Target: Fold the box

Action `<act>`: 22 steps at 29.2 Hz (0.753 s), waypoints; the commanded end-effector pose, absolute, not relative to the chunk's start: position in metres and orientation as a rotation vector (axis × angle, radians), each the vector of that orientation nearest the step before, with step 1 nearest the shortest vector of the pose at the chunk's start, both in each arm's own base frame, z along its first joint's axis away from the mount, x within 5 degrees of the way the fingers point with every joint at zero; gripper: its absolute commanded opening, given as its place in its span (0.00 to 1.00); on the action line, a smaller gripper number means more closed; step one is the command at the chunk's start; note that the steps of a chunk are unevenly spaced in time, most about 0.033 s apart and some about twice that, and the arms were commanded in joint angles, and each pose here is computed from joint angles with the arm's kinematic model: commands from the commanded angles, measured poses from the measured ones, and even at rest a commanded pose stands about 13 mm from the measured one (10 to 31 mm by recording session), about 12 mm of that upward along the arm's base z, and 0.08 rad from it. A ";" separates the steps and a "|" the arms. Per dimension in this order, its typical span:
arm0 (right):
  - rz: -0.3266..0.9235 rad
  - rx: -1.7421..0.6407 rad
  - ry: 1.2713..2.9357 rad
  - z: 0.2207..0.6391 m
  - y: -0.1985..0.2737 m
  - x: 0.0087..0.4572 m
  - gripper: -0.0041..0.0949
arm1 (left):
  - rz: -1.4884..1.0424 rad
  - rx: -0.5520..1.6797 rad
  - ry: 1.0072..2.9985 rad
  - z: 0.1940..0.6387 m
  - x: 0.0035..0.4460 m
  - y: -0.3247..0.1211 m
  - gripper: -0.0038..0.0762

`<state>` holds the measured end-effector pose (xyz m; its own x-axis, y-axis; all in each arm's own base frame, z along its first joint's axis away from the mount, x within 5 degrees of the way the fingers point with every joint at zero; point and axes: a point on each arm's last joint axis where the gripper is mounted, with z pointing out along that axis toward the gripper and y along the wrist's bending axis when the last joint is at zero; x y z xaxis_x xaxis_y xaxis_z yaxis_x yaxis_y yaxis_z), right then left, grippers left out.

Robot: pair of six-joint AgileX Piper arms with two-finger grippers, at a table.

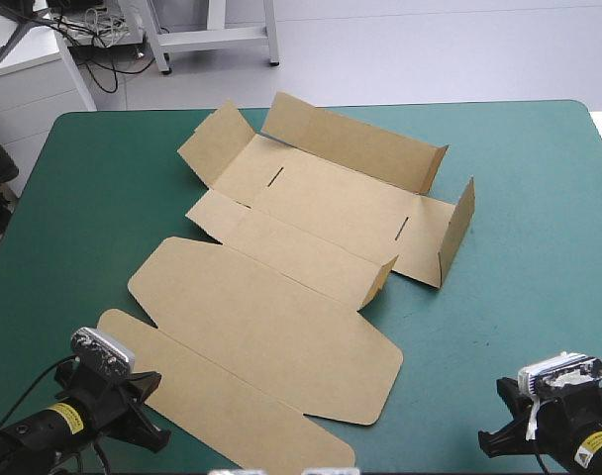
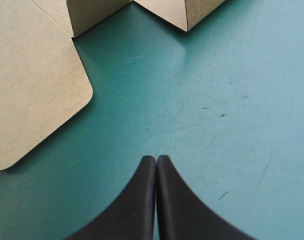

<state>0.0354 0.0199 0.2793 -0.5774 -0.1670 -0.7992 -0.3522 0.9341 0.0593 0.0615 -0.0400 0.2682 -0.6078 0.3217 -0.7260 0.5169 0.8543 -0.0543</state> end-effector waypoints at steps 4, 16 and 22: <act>0.280 -0.381 2.118 0.291 0.022 0.038 0.03 | -0.351 0.578 2.201 0.280 0.065 -0.042 0.04; 0.285 -0.399 2.115 0.291 0.023 0.038 0.79 | -0.351 0.578 2.201 0.280 0.065 -0.042 0.04; 0.283 -0.399 2.115 0.291 0.023 0.038 0.86 | -0.351 0.578 2.201 0.280 0.065 -0.042 0.04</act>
<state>0.0348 0.0217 0.2796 -0.5658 -0.1917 -0.8019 -0.3831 0.9224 0.0498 0.0616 -0.0399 0.2681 -0.6073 0.3228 -0.7259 0.5167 0.8545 -0.0523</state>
